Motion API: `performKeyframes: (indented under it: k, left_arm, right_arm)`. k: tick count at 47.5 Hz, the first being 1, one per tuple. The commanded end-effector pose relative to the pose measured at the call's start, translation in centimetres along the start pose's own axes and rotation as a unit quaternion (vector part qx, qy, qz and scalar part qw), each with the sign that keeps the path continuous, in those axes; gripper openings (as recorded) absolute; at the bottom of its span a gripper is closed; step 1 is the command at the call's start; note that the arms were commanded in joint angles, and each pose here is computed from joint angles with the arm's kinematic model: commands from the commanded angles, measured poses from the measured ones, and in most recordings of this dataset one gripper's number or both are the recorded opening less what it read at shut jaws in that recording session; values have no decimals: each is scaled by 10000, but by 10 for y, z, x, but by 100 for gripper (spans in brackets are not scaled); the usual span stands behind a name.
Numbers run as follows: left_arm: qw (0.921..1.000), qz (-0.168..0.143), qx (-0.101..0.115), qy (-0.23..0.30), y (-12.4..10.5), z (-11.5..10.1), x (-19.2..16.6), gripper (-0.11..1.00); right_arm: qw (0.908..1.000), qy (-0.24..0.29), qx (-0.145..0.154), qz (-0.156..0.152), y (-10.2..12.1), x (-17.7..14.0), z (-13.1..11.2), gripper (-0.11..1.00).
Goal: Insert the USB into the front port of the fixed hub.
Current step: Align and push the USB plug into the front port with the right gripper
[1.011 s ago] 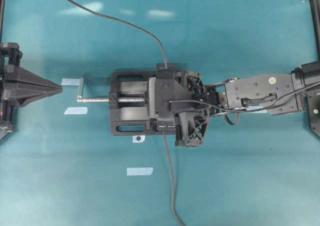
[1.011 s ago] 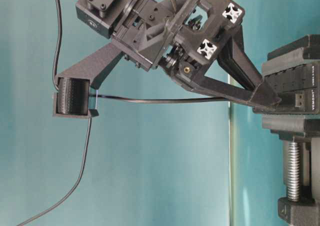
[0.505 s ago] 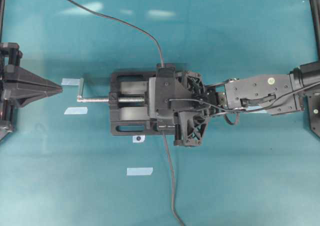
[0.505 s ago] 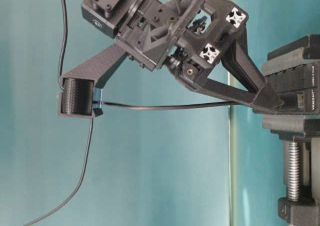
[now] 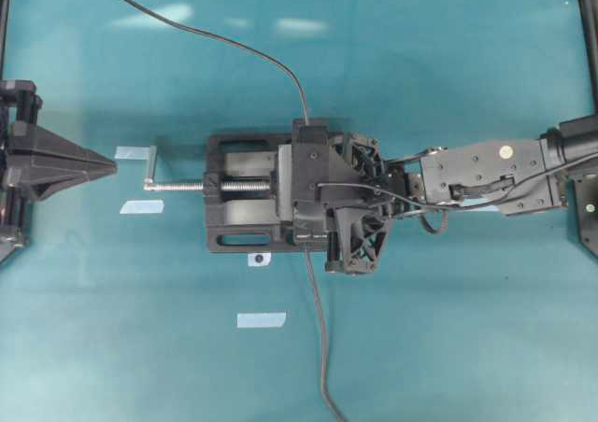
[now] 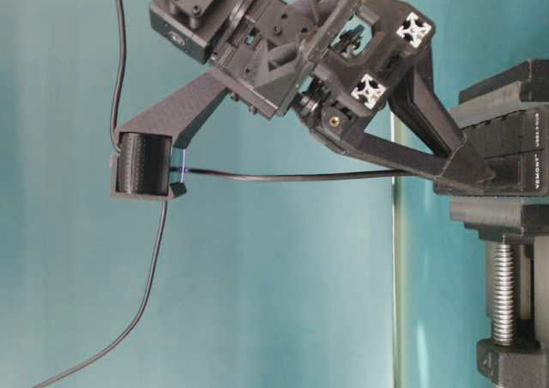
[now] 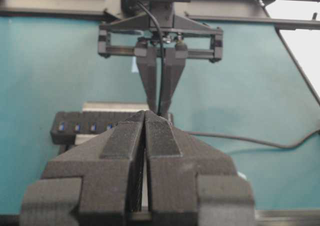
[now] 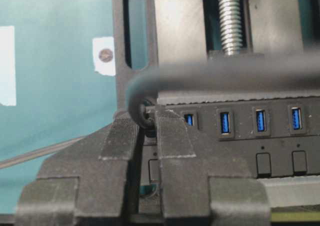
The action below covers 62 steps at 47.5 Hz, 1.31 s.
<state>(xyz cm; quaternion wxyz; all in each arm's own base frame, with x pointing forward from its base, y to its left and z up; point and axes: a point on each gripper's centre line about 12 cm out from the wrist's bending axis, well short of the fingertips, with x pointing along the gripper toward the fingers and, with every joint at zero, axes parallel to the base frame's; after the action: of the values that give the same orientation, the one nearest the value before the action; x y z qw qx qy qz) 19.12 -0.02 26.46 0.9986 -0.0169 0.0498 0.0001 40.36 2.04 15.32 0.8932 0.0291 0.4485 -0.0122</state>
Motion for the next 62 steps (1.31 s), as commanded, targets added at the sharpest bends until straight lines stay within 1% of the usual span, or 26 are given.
performKeyframes:
  k: [1,8,31,49,55,60,62]
  left_arm:
    - [10000,-4,8,-54,0,4,1,0]
    - [10000,-4,8,-61,0,4,1,0]
    - [10000,-4,0,-77,0,6,1,0]
    - [10000,-4,0,-69,0,5,1,0]
    - [10000,-4,0,-77,0,6,1,0]
    - [10000,-4,0,-77,0,6,1,0]
    - [10000,-4,0,-69,0,5,1,0]
  right_arm:
    - [9999,103,68,24,4,3,-6,6]
    - [9998,118,136,24,4,5,-8,6]
    - [9998,112,169,37,5,7,-8,6]
    - [9998,44,172,45,6,3,-3,6]
    - [9998,28,172,46,6,3,-2,9]
    - [9998,20,179,41,5,2,0,18]
    - [9998,20,193,36,5,2,1,23]
